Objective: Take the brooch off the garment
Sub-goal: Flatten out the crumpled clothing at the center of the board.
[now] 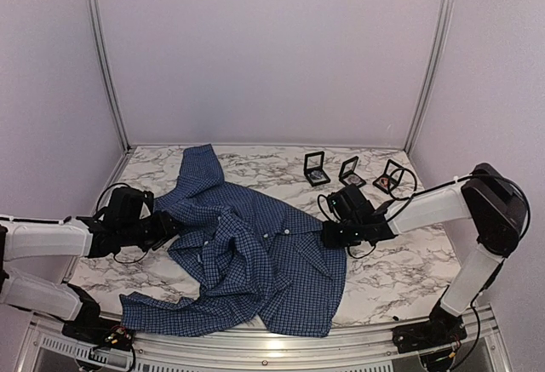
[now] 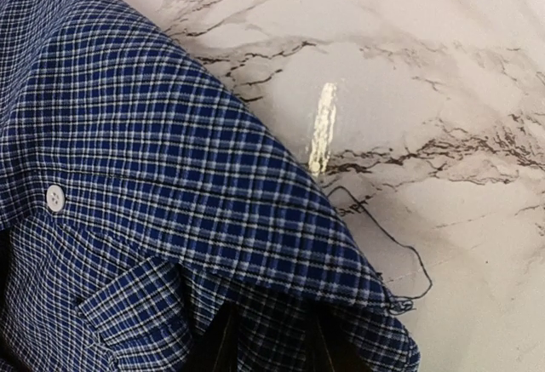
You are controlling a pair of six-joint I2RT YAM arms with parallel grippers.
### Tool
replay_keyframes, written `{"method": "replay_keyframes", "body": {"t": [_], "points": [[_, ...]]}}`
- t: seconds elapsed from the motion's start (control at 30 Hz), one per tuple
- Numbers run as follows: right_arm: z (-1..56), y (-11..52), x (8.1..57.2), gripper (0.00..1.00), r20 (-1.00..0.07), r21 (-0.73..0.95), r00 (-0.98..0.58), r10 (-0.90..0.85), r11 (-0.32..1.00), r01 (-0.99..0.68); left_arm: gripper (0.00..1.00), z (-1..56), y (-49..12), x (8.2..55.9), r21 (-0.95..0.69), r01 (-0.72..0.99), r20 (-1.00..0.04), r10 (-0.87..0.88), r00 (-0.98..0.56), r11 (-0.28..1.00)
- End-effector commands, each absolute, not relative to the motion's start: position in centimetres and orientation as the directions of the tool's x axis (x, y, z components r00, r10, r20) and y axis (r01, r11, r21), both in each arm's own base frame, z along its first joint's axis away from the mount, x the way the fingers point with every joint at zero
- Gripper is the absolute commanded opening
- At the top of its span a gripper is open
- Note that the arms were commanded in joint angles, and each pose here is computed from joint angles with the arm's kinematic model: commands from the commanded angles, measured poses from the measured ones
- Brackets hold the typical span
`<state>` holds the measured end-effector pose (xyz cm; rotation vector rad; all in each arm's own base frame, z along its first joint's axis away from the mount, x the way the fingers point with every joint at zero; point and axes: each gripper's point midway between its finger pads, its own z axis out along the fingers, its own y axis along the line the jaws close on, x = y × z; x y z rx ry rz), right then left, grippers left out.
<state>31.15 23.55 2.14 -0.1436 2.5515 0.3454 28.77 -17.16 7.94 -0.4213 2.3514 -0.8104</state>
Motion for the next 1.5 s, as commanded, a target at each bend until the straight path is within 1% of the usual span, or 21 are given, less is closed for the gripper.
{"method": "replay_keyframes", "body": {"t": [0.0,0.2,0.4,0.57,0.63,0.7,0.83,1.03,1.07,1.1,1.13,1.17,1.23,1.27,1.4,1.47], "points": [[2.2,22.4,30.5,0.27,-0.502,0.171,-0.863,-0.05,0.973,-0.156,0.43,5.4,-15.7,26.8,-0.647,-0.195,-0.387,-0.539,-0.748,0.737],[2.8,22.8,31.1,0.27,-0.516,0.169,-0.854,-0.062,0.971,-0.172,0.42,4.7,-15.3,25.3,-0.627,-0.234,-0.39,-0.56,-0.731,0.743],[2.7,22.8,31.2,0.27,-0.516,0.161,-0.853,-0.071,0.971,-0.178,0.41,3.4,-15.6,23.9,-0.616,-0.277,-0.372,-0.583,-0.722,0.737],[2.7,22.7,31.2,0.27,-0.52,0.162,-0.851,-0.07,0.97,-0.179,0.44,3.6,-15.1,23.2,-0.599,-0.304,-0.394,-0.603,-0.694,0.741],[2.6,22.7,31.2,0.27,-0.519,0.163,-0.852,-0.07,0.97,-0.179,0.47,3.7,-15.3,23.3,-0.609,-0.301,-0.389,-0.607,-0.693,0.734],[2.4,22.7,31.1,0.27,-0.517,0.164,-0.853,-0.071,0.97,-0.18,0.48,3.4,-15.8,23.3,-0.608,-0.294,-0.383,-0.598,-0.704,0.737],[2.5,22.7,31.1,0.27,-0.518,0.163,-0.852,-0.07,0.97,-0.179,0.46,3.0,-17.0,23.3,-0.59,-0.287,-0.383,-0.574,-0.724,0.754],[2.6,22.6,31.1,0.27,-0.522,0.168,-0.851,-0.064,0.97,-0.176,0.42,3.1,-17.3,23.5,-0.588,-0.29,-0.4,-0.583,-0.707,0.755],[2.6,22.5,31.0,0.27,-0.522,0.169,-0.851,-0.062,0.97,-0.174,0.36,3.3,-17.4,23.7,-0.587,-0.285,-0.408,-0.581,-0.704,0.758],[2.6,22.5,31.1,0.27,-0.522,0.169,-0.851,-0.061,0.97,-0.173,0.32,3.4,-17.4,24.0,-0.583,-0.283,-0.417,-0.58,-0.7,0.761],[2.6,22.5,31.1,0.27,-0.524,0.17,-0.85,-0.059,0.97,-0.173,0.24,3.5,-17.4,24.2,-0.579,-0.283,-0.425,-0.579,-0.696,0.765],[2.7,22.4,31.1,0.27,-0.525,0.17,-0.849,-0.058,0.97,-0.172,0.13,3.7,-17.5,24.4,-0.574,-0.28,-0.435,-0.576,-0.692,0.77],[2.6,22.3,31.1,0.27,-0.526,0.168,-0.849,-0.058,0.971,-0.17,0.03,4.1,-17.2,25.1,-0.556,-0.28,-0.465,-0.572,-0.676,0.783],[2.6,22.2,31.1,0.27,-0.524,0.168,-0.85,-0.057,0.971,-0.169,0.0,4.4,-17.1,25.3,-0.55,-0.276,-0.477,-0.568,-0.67,0.788],[2.4,21.7,31.0,0.27,-0.52,0.167,-0.852,-0.053,0.972,-0.163,0.0,5.1,-15.9,26.6,-0.526,-0.279,-0.515,-0.562,-0.648,0.803],[2.5,21.4,31.1,0.27,-0.524,0.167,-0.85,-0.048,0.973,-0.159,0.0,5.8,-14.4,27.5,-0.512,-0.297,-0.536,-0.57,-0.623,0.806]]}}
